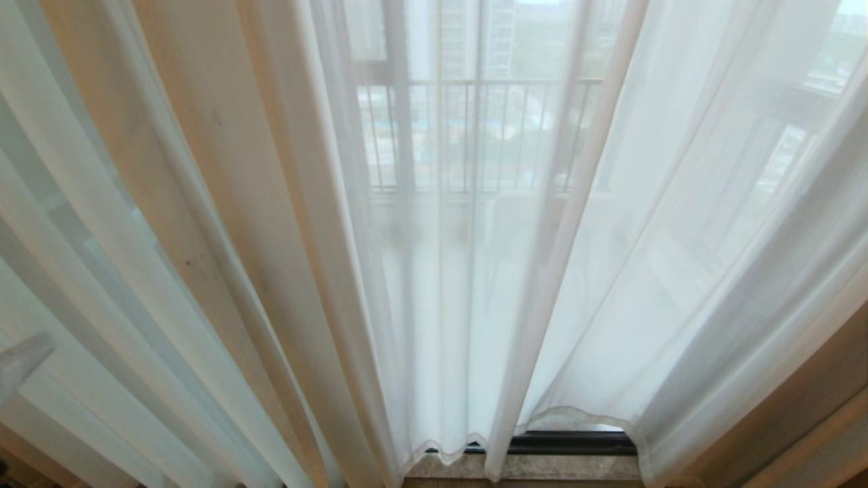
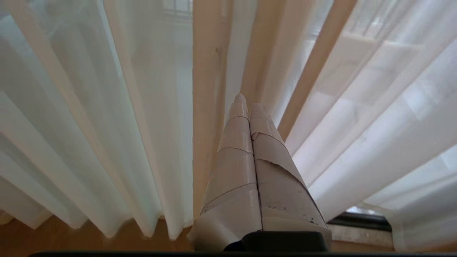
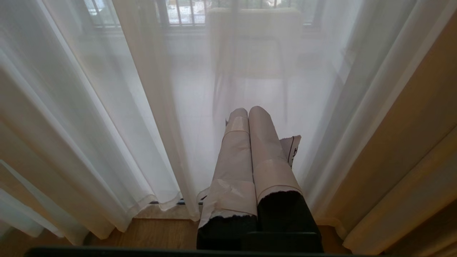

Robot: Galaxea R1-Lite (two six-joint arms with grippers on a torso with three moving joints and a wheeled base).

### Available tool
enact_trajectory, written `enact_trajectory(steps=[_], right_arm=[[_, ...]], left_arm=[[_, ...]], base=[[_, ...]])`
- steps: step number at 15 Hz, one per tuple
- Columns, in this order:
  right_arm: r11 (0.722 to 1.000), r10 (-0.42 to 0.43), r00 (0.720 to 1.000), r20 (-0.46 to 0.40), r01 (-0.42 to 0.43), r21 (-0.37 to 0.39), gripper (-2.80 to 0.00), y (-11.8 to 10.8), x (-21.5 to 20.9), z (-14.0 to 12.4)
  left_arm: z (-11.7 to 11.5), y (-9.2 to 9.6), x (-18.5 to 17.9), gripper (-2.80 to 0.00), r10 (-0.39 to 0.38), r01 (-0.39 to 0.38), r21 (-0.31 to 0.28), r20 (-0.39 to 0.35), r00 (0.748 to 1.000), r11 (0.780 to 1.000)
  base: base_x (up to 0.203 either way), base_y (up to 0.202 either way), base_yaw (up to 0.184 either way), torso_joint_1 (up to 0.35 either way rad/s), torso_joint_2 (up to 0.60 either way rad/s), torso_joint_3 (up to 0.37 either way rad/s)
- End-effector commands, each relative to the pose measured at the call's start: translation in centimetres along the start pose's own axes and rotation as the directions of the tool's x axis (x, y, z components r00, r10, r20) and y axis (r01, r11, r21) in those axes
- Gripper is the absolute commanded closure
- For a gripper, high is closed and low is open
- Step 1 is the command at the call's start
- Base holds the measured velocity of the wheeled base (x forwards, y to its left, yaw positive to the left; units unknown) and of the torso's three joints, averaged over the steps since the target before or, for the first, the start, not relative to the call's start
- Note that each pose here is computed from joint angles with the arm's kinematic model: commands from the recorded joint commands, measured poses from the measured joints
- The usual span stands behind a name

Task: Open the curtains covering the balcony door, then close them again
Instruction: Pull the inner curtains open on both sides

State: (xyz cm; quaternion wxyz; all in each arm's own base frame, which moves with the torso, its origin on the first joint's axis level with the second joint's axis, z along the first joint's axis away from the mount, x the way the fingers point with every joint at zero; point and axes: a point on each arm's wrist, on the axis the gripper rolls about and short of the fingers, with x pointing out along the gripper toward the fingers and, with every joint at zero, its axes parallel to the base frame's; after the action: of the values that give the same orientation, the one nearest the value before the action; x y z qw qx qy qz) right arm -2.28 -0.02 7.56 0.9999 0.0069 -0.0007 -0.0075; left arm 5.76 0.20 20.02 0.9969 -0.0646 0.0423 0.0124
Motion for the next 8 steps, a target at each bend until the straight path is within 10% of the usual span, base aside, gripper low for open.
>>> enact_trajectory(steps=[1,2,3,8], right_arm=[[1.0,0.0,1.0,0.0,0.0,0.0,0.0,0.0,0.0,0.0],[1.0,0.0,1.0,0.0,0.0,0.0,0.0,0.0,0.0,0.0],[1.0,0.0,1.0,0.0,0.0,0.0,0.0,0.0,0.0,0.0],[1.0,0.0,1.0,0.0,0.0,0.0,0.0,0.0,0.0,0.0]], left_arm=[[0.7,0.4,2.9,0.0,0.048,-0.048,-0.007,-0.03,0.998,0.999],[1.0,0.5,3.8,0.0,0.058,-0.058,-0.008,-0.011,0.998,0.998],[1.3,0.7,4.6,-2.8,0.068,-0.068,-0.008,0.012,0.998,0.998],[1.5,1.2,7.3,-2.8,0.084,-0.082,-0.066,0.03,0.996,0.994]], base=[[0.0,0.0,0.0,0.0,0.0,0.0],[0.0,0.0,0.0,0.0,0.0,0.0],[0.0,0.0,0.0,0.0,0.0,0.0],[0.0,0.0,0.0,0.0,0.0,0.0]])
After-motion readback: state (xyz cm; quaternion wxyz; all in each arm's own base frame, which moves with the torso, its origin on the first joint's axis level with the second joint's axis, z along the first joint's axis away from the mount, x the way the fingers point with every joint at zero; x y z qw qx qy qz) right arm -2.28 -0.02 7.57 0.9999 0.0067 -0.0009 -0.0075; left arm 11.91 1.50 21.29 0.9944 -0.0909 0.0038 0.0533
